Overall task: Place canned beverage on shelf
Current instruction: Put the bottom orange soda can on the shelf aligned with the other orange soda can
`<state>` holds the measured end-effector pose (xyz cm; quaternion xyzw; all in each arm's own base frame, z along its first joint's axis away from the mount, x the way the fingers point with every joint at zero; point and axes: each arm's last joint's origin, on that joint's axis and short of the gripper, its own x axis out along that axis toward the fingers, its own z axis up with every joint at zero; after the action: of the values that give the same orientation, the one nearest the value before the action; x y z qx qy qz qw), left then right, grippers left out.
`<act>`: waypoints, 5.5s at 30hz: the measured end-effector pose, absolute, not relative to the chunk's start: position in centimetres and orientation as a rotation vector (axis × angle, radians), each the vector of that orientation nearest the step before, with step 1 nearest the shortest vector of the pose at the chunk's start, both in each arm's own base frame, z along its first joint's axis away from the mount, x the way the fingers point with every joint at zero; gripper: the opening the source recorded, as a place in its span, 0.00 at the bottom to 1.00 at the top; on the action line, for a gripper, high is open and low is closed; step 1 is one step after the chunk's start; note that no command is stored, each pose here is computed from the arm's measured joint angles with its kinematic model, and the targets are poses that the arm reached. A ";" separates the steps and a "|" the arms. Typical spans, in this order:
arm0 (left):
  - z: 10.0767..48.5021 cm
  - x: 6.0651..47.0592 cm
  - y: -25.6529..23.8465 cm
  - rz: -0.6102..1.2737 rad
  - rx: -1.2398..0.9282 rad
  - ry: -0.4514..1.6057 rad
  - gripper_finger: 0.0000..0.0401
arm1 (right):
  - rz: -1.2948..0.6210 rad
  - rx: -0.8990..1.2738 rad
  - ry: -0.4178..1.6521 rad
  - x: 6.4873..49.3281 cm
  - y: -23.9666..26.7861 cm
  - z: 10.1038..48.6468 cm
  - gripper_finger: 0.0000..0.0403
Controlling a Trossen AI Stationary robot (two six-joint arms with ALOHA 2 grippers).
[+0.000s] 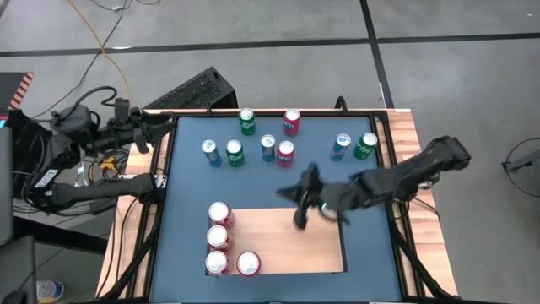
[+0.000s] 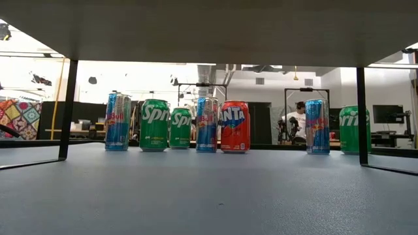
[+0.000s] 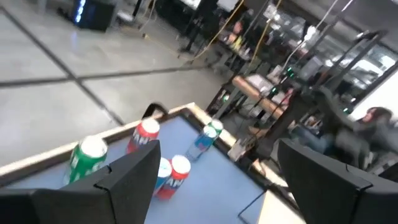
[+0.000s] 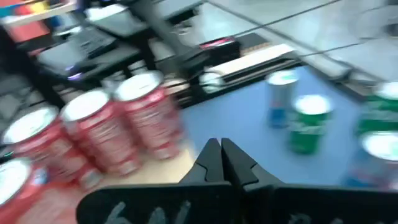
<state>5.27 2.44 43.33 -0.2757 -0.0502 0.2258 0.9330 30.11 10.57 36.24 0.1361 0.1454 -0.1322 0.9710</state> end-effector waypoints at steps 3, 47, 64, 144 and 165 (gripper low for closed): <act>43.3 6.0 2.7 0.468 -0.569 -0.084 0.77 | -0.309 0.257 0.311 27.6 8.2 38.0 0.02; 43.9 9.6 4.5 0.540 -0.397 -0.078 0.77 | -0.304 0.107 0.874 35.8 -11.6 24.2 0.72; 43.9 9.6 4.5 0.542 -0.397 -0.080 0.77 | -0.407 0.009 0.757 33.4 -11.3 29.1 0.72; 45.2 12.5 5.2 0.310 -0.692 -0.228 0.77 | -0.049 0.098 0.466 23.8 6.5 40.3 0.61; 47.1 11.0 3.9 0.096 -0.634 -0.228 0.77 | 0.164 -0.140 0.789 36.1 13.2 41.3 0.62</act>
<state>11.03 3.94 47.10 -0.3108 -0.1118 0.0468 0.9427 36.13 13.15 41.30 -0.0682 0.3837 0.0797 0.9175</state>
